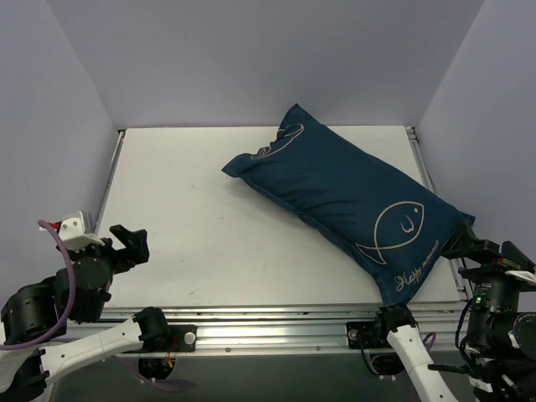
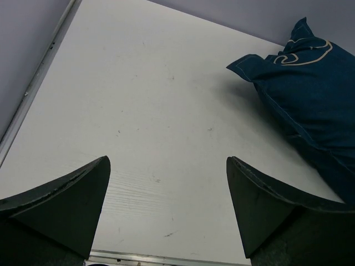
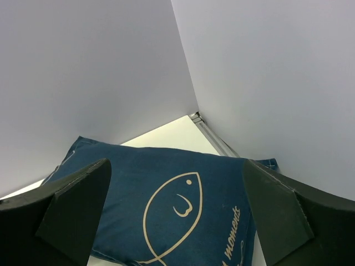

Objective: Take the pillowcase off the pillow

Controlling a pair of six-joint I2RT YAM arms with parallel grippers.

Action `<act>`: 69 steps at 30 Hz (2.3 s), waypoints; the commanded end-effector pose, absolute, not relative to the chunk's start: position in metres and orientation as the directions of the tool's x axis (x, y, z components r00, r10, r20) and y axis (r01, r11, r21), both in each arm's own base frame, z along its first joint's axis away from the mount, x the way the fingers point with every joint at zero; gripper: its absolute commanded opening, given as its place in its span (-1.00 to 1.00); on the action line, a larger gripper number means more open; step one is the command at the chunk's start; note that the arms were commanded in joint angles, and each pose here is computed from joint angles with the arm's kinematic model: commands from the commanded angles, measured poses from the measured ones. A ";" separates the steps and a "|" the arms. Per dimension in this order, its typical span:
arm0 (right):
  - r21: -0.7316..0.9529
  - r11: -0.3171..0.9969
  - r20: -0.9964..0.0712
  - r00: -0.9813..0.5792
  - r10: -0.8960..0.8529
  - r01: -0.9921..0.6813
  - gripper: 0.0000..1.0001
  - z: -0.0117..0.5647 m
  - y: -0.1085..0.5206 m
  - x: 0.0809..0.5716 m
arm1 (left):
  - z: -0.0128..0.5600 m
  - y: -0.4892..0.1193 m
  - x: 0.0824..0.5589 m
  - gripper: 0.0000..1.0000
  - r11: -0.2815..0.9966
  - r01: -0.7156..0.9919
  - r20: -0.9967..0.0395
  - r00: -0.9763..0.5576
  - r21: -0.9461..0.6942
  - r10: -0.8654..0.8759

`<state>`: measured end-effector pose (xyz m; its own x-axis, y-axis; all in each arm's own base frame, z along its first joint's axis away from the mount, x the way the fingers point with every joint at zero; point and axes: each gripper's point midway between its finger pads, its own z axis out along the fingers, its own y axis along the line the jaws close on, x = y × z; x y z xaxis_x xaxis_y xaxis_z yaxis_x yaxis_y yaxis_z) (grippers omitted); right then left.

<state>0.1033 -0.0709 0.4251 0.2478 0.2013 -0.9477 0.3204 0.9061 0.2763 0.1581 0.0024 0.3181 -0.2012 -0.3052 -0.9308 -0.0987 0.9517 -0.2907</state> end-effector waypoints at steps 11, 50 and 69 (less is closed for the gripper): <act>0.238 0.931 -0.971 0.032 0.238 0.276 1.00 0.395 -0.037 0.177 | 0.325 -0.024 0.177 0.88 0.975 -0.084 -0.960 -0.172 -0.208 -0.219; -0.175 0.818 -0.612 -0.590 -0.526 -0.548 -1.00 0.066 0.324 0.255 | 0.247 -0.047 0.295 0.88 0.989 -0.142 -0.906 -0.411 -0.046 -0.101; 0.084 0.955 -0.766 -0.632 -0.121 -0.285 0.34 0.159 0.242 0.176 | 0.216 -0.100 0.302 0.88 0.981 0.046 -0.823 -0.552 -0.187 -0.131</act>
